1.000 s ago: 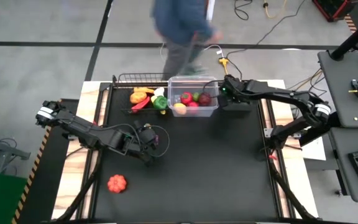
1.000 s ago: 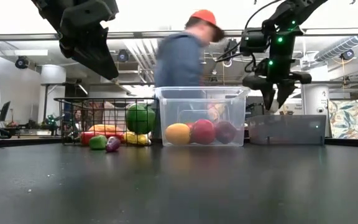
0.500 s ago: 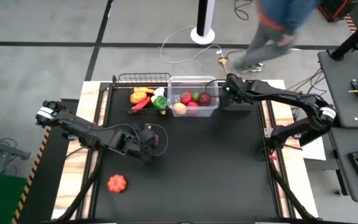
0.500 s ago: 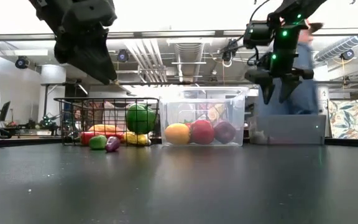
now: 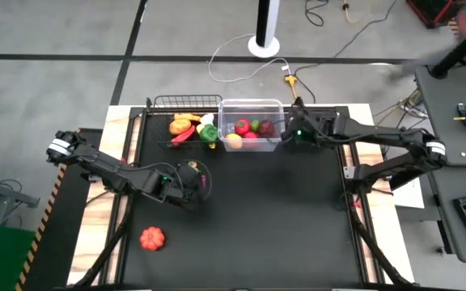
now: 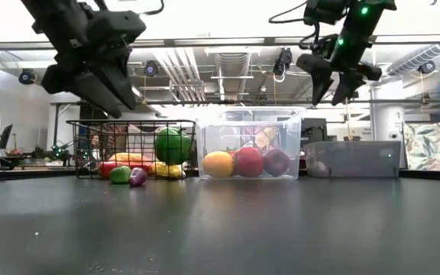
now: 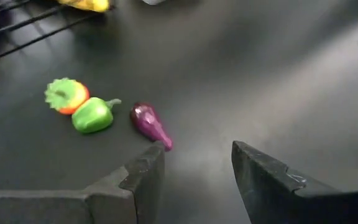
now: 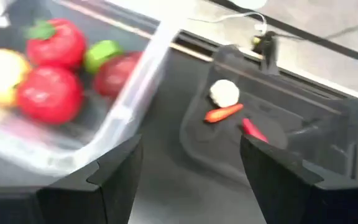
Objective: Sort produce into baskets
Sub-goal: Put the eggplant into the black bin
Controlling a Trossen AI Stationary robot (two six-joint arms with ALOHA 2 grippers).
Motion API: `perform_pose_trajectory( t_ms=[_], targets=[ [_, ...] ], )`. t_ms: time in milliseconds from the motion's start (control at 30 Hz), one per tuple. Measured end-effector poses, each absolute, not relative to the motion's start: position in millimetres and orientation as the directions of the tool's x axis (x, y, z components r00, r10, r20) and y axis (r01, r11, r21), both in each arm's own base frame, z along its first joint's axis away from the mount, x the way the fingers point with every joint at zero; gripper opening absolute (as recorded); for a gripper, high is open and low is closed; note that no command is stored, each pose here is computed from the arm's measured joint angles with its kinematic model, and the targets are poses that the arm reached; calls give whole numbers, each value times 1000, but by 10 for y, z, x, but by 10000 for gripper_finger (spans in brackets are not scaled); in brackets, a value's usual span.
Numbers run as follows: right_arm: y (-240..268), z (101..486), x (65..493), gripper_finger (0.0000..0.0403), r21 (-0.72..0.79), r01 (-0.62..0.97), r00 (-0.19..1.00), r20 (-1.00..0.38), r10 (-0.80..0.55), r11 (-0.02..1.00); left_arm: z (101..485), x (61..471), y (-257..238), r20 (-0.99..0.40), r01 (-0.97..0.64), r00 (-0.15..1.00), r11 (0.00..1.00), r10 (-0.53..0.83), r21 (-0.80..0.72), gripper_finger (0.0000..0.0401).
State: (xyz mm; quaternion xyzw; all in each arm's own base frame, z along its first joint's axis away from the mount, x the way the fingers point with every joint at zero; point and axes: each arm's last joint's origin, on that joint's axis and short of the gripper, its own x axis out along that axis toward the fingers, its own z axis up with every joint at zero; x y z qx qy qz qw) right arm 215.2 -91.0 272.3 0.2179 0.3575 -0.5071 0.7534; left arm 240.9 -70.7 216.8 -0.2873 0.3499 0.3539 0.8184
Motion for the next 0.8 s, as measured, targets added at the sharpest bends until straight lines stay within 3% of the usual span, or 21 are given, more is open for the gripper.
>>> perform_pose_trajectory(
  t_ms=[133, 333, 633, 800],
  targets=[
    [-719, 2723, 2223, 256, -28, 894, 276, -752, -599, 447, 2166, 2415, -700, -757, -812, 514, 515, 403, -277, 170],
    [-512, 2735, 2276, 266, -30, 878, 312, -721, -619, 477, 2109, 2510, -736, -707, -785, 583, 503, 400, -363, 170],
    [-370, 2734, 2311, 289, -28, 846, 355, -714, -603, 532, 1798, 2696, -809, -754, -818, 503, 513, 422, -259, 170],
    [-349, 2742, 2328, 297, -19, 839, 374, -707, -601, 544, 1745, 2746, -792, -763, -855, 467, 448, 447, -260, 171]
  ],
)
